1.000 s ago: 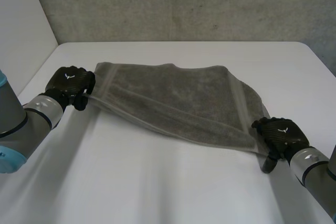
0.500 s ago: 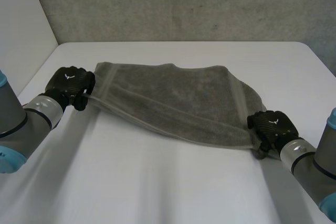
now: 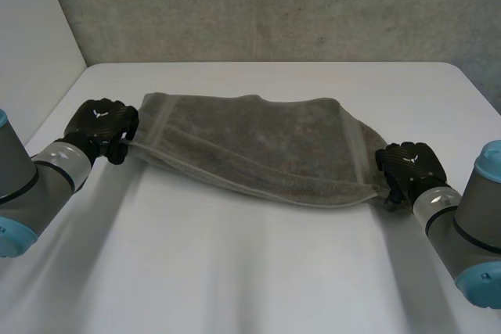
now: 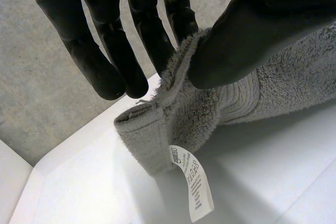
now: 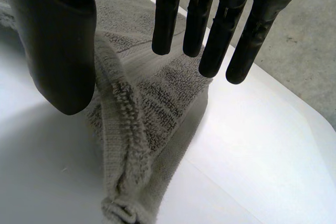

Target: Fold the towel.

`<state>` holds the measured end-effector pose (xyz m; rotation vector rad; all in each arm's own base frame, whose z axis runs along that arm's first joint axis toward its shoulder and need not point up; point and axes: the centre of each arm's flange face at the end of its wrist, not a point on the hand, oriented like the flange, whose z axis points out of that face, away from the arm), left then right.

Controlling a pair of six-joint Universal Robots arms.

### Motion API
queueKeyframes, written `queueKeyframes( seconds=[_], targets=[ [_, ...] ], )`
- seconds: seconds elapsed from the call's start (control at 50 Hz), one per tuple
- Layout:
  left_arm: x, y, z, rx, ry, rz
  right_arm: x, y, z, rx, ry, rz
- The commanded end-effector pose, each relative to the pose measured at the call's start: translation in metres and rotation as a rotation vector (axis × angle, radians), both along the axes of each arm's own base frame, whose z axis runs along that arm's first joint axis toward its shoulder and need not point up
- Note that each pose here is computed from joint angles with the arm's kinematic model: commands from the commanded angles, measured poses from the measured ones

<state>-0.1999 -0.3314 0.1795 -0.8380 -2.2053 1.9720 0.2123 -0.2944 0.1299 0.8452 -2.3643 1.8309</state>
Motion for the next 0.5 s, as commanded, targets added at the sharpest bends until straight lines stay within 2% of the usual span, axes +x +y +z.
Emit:
queueKeyframes(
  seconds=[0.02,0.3,0.5],
  targets=[
    [0.001,-0.001,0.000,0.000,0.000,0.004,-0.003,0.005,0.004,-0.009,0.005,-0.001],
    [0.002,-0.001,-0.001,0.003,0.000,0.006,-0.006,0.004,0.012,-0.029,0.057,0.013],
    [0.002,0.008,0.010,-0.021,-0.008,0.001,-0.005,0.015,0.065,-0.129,0.036,0.051]
  ],
)
